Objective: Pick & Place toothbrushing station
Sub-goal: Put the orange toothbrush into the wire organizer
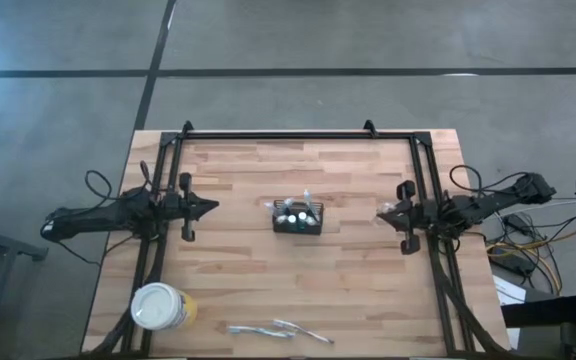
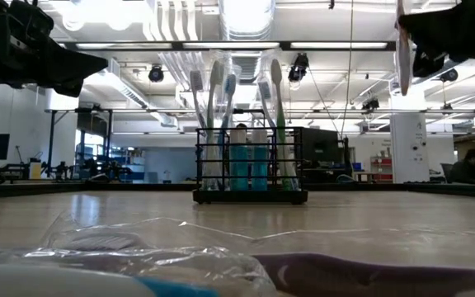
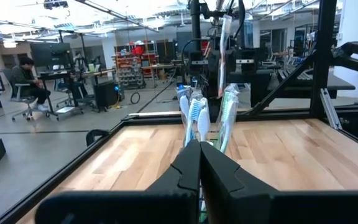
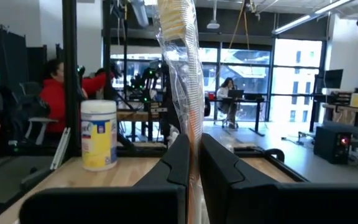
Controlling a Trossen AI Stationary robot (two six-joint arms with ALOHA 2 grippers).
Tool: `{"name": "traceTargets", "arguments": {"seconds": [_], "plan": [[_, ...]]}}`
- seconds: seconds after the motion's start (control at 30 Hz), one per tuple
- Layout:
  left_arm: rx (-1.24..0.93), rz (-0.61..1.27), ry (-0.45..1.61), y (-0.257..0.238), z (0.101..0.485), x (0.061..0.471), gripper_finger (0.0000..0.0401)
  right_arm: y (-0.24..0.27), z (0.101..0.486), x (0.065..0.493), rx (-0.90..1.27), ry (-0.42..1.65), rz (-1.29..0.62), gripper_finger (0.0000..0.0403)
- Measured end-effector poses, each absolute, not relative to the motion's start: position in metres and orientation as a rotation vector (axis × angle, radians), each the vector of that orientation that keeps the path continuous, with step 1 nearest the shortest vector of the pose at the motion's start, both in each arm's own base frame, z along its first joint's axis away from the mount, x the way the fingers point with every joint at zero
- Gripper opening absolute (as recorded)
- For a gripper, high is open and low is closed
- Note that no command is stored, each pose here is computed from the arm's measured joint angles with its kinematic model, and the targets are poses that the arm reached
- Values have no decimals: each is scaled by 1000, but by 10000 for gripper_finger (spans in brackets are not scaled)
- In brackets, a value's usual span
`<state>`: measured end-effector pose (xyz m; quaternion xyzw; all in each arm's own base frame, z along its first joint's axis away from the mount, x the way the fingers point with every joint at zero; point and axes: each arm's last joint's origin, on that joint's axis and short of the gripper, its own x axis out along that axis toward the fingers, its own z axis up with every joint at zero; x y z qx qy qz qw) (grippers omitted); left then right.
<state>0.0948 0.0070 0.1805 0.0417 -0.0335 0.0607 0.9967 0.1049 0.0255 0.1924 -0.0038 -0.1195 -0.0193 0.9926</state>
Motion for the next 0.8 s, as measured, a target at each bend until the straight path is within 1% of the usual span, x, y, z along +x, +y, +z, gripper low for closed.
{"name": "traceTargets", "arguments": {"seconds": [0.13,0.23,0.37,0.47,0.6,0.8], "plan": [[79,121,-68,7,180,95,7,25,192,104,-7,-233,-45,13],[76,123,-68,7,180,95,7,25,195,104,-8,-266,-49,13],[75,124,-68,7,180,95,7,23,204,103,20,-351,-91,13],[76,131,-68,7,181,95,7,24,216,107,-3,-344,-110,13],[76,138,-68,7,181,95,7,23,242,123,-22,-313,-161,13],[76,138,-68,7,181,95,7,29,273,168,-114,-227,-163,13]]}}
